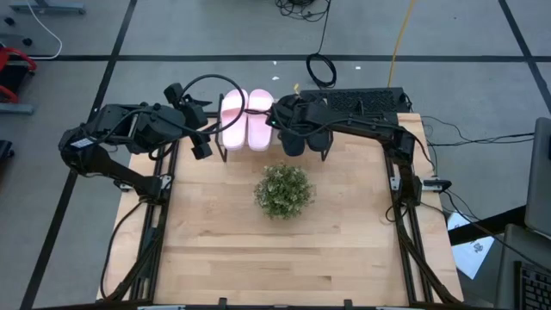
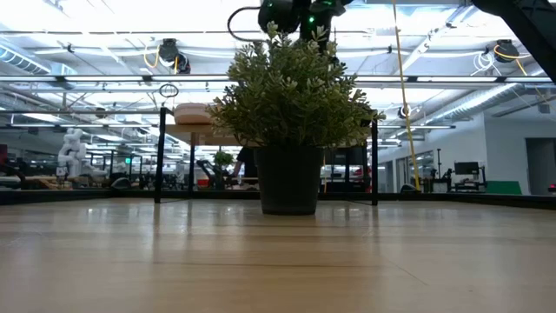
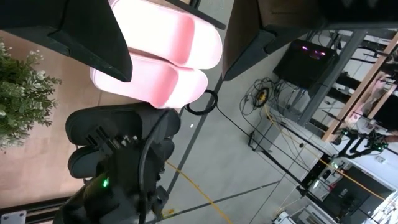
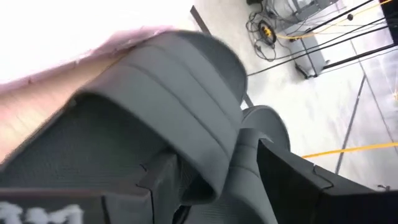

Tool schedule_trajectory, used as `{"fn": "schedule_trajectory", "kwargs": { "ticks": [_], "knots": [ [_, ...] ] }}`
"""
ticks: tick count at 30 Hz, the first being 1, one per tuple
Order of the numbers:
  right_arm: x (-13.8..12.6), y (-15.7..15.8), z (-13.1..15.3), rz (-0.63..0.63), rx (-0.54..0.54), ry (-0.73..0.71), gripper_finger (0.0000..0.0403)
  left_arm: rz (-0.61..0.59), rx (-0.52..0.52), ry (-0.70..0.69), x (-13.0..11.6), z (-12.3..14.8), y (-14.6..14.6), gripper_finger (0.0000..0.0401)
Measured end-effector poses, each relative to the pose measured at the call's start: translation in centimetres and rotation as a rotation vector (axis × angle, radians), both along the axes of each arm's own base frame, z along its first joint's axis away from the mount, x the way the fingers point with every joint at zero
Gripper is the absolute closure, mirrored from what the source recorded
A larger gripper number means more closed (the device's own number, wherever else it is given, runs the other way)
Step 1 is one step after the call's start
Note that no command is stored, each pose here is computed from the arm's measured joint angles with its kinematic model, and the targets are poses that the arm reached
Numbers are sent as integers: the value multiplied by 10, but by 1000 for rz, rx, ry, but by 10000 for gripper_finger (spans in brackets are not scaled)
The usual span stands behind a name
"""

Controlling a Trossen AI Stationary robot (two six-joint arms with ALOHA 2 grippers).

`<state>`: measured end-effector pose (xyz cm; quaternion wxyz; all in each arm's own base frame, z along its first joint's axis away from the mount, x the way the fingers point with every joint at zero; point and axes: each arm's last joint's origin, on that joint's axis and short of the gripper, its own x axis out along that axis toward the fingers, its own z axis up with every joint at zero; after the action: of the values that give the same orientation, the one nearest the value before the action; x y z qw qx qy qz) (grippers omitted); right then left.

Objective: Pick and place slides into the shelf
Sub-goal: Put the black slipper on the shelf

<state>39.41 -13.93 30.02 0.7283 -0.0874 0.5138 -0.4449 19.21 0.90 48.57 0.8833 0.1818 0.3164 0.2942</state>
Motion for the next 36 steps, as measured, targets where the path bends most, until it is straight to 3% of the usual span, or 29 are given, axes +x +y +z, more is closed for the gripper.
{"fn": "schedule_trajectory", "kwargs": {
  "ticks": [11,19,28,36],
  "knots": [
    [-8,6,18,28,35,-56,206,-1,-1,0,0,0,0,146],
    [-21,28,46,79,26,-112,206,-1,0,0,0,0,0,146],
    [-45,55,59,278,198,49,206,0,-2,-1,0,0,0,146],
    [-44,61,57,471,331,89,206,9,-14,-14,0,0,0,146]
  ]
}}
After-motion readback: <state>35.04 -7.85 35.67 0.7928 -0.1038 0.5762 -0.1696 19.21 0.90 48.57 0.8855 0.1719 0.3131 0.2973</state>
